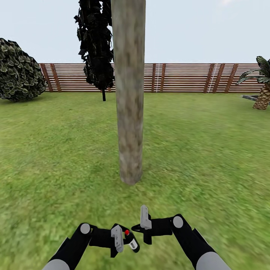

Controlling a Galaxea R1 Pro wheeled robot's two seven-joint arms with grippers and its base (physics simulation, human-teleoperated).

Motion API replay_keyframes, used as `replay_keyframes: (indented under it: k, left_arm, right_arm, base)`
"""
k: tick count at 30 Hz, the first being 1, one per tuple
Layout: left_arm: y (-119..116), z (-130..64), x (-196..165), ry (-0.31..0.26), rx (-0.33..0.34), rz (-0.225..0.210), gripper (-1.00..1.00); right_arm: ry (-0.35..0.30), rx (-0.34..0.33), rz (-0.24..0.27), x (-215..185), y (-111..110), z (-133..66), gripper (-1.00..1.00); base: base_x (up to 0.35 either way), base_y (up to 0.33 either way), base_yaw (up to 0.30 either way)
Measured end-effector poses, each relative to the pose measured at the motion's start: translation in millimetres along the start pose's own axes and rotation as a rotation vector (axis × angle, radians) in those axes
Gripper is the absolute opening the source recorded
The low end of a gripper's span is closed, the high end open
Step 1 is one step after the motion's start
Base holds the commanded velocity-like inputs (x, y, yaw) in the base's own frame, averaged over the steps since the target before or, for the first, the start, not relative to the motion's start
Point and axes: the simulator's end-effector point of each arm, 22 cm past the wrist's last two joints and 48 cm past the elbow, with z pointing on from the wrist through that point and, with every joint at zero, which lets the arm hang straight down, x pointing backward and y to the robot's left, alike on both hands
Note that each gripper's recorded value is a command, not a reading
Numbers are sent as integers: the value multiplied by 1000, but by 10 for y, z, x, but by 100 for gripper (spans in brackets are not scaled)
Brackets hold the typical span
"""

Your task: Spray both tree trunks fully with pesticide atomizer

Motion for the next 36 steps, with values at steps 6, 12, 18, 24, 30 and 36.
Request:
replay_keyframes:
  k: [6,12,18,24,30,36]
  left_arm:
    - [-2,20,-60,-21,-2,-1,-100]
    - [4,21,-84,-31,-5,-4,-100]
    - [3,24,-88,-32,-4,-4,-100]
    - [6,21,-90,-35,-5,-6,-100]
    - [41,-42,-6,-22,-17,-13,-100]
    - [186,-324,313,40,-56,-21,-100]
  right_arm:
    - [0,-1,0,0,1,1,-100]
    - [0,0,0,0,1,1,-100]
    - [0,0,0,0,0,0,-100]
    - [0,0,0,1,0,0,-100]
    - [0,-1,-1,-1,1,1,-100]
    - [0,0,-1,1,1,0,-100]
  base:
    - [0,0,0]
    - [0,0,0]
    - [0,0,0]
    - [0,0,0]
    - [0,0,0]
    - [0,0,0]
